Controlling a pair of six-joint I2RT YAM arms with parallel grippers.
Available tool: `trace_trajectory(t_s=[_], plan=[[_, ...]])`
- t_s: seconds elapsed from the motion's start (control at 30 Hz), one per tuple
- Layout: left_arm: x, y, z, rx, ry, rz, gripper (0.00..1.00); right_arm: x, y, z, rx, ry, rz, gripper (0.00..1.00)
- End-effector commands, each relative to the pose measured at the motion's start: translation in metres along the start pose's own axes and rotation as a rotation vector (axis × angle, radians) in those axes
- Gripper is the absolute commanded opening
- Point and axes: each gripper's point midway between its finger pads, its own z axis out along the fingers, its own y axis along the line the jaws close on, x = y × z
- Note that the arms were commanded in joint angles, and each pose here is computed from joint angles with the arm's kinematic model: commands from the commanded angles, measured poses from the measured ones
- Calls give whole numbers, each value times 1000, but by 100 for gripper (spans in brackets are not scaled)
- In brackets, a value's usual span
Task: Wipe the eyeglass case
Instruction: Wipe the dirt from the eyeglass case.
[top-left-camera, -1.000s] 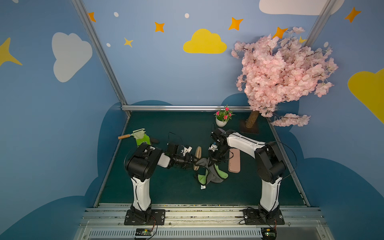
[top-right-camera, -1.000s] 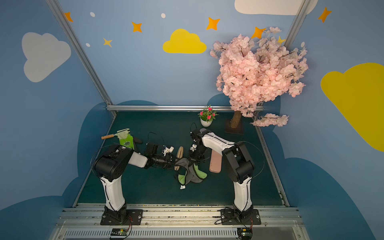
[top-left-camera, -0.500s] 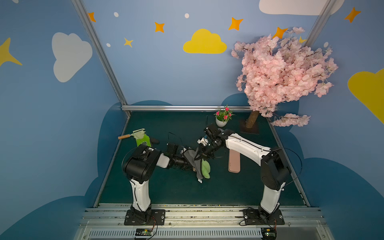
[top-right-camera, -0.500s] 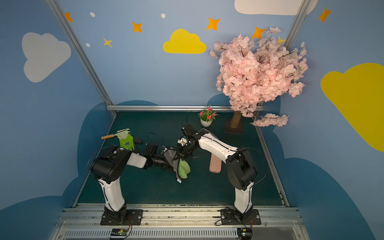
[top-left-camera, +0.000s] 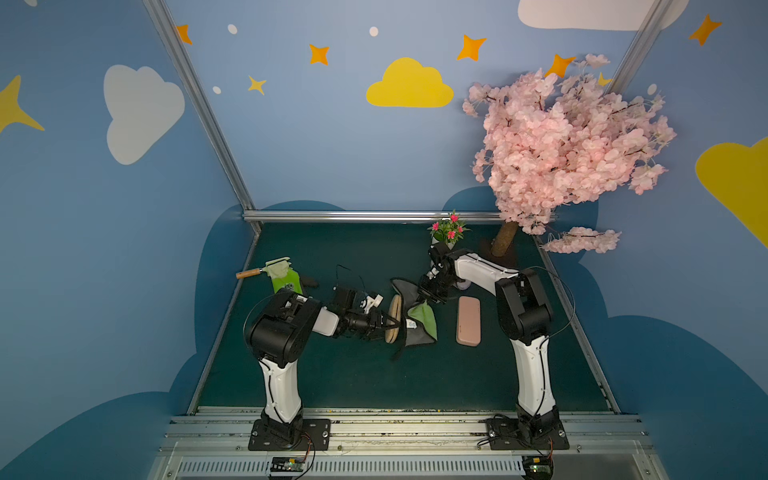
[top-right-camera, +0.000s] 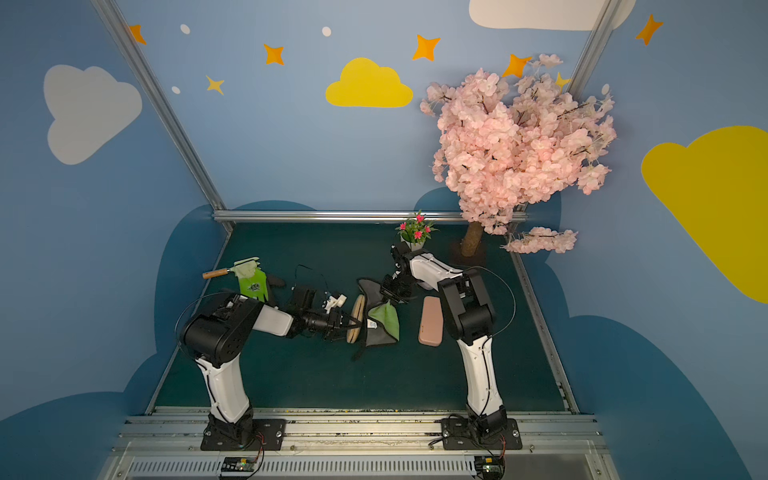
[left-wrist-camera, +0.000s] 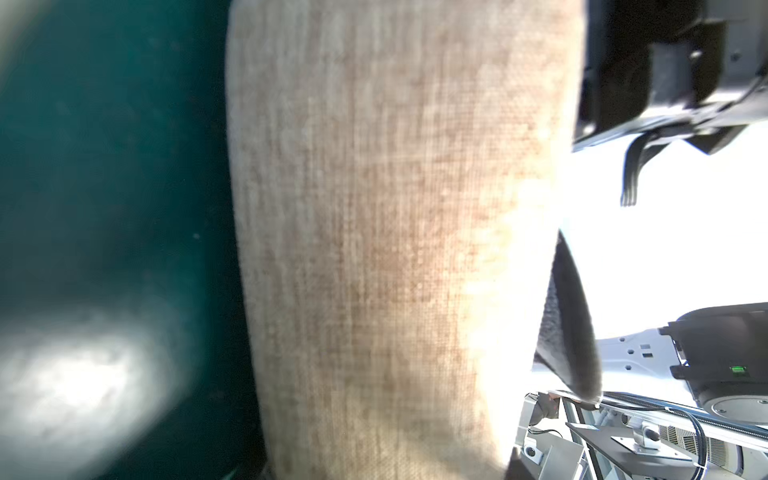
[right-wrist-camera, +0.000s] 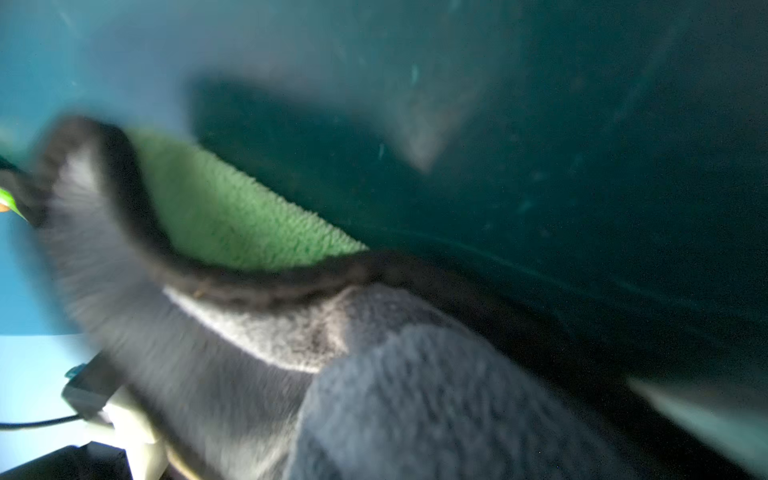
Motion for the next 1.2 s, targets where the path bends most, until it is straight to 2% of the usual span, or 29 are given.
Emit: trace_trajectory(t_s=[0.0,0.1,0.17,0.33,0.43,0.63,0.8,1.03,1.17], plan=[[23,34,4,-91,39,-142,3,8,41,-25,-51,-36,-128,0],[23,32,5,-84,45,-135,3,10,70,-23,-99,-15,-172,0],[23,28,7,-70,55,-119,3,10,81,-10,-132,29,-153,0],[21,14,7,-3,44,-79,3,14,44,30,-53,116,-25,0],[19,15,6,9,33,-80,3,35,22,39,-10,150,-8,0],[1,17,4,52,-21,-99,3,95,18,42,-38,252,-62,0],[-13,7,4,111,-63,-95,3,122,11,53,-138,335,20,0],[-11,10,-4,51,-103,-84,3,122,-15,38,-97,254,90,0],[-13,19,-4,16,-119,-94,3,138,-10,36,-83,254,90,0]])
